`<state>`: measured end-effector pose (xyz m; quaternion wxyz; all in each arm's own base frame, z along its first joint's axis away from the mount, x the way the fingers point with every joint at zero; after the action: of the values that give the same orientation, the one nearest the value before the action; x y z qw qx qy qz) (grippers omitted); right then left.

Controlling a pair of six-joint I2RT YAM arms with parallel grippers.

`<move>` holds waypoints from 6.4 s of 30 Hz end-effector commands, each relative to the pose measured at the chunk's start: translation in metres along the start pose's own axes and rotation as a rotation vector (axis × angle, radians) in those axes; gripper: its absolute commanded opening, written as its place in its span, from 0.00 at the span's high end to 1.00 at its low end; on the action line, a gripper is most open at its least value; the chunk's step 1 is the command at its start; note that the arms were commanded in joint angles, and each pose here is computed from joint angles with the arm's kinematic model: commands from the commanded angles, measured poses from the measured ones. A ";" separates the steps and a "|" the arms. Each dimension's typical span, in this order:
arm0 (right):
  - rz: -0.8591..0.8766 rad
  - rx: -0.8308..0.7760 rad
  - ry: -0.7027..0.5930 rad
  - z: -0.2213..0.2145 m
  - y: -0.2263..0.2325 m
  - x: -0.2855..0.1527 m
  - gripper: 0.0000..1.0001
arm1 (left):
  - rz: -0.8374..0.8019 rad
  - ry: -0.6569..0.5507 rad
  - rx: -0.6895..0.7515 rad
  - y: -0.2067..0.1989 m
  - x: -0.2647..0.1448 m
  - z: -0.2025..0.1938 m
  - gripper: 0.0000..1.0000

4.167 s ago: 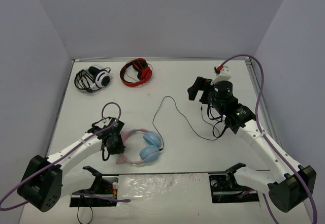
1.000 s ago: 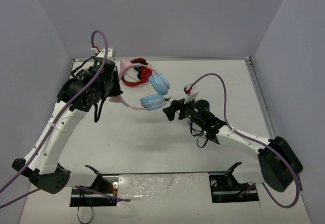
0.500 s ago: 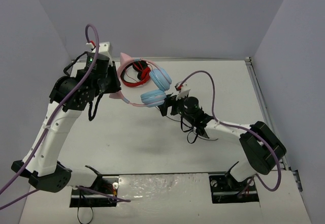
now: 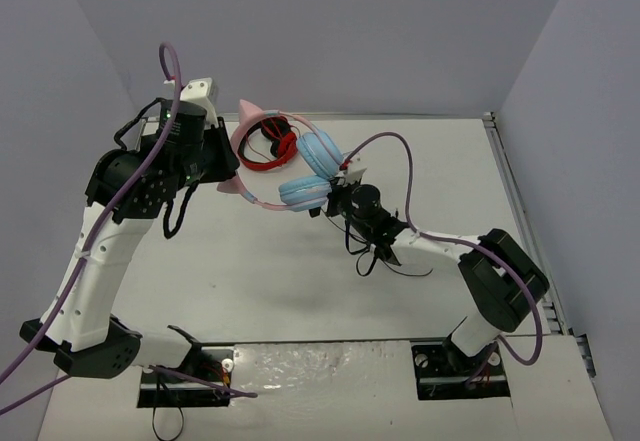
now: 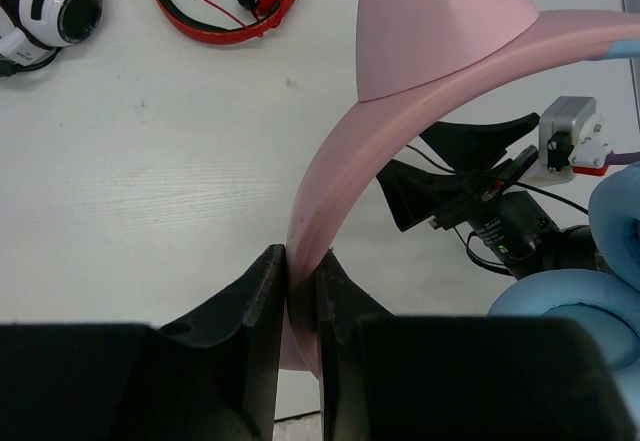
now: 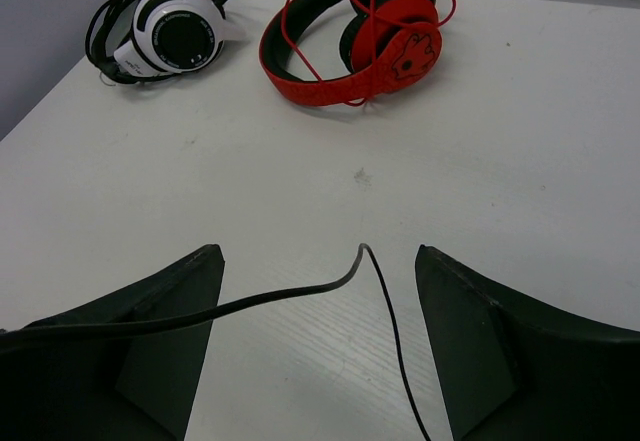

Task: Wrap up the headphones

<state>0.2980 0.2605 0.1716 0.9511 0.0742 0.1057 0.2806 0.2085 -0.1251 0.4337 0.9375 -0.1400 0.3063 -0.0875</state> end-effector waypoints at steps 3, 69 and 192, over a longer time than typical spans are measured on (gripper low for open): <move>-0.031 0.010 -0.139 0.025 0.007 0.016 0.33 | -0.140 -0.130 -0.098 -0.019 -0.020 0.028 1.00; -0.043 0.075 -0.139 0.018 0.015 -0.021 0.80 | -0.429 -0.150 -0.379 -0.009 0.007 0.027 1.00; -0.084 -0.143 0.343 0.048 -0.004 0.015 1.00 | -0.282 -0.051 -0.026 0.050 0.030 -0.023 1.00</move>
<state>0.3156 0.2566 0.1924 0.9307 -0.0302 0.2628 0.2526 0.2209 -0.0858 0.3663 0.9183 -0.1986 0.3002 -0.1648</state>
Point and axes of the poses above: each gripper's point midway between its finger pads, its own x axis out along the fingers, its own y axis along the line the jaws close on, z = x × y, the point moved 8 cm from there along -x, back along the fingers, and after that the axes turned 3 degrees about -x, right-handed, at the moved point
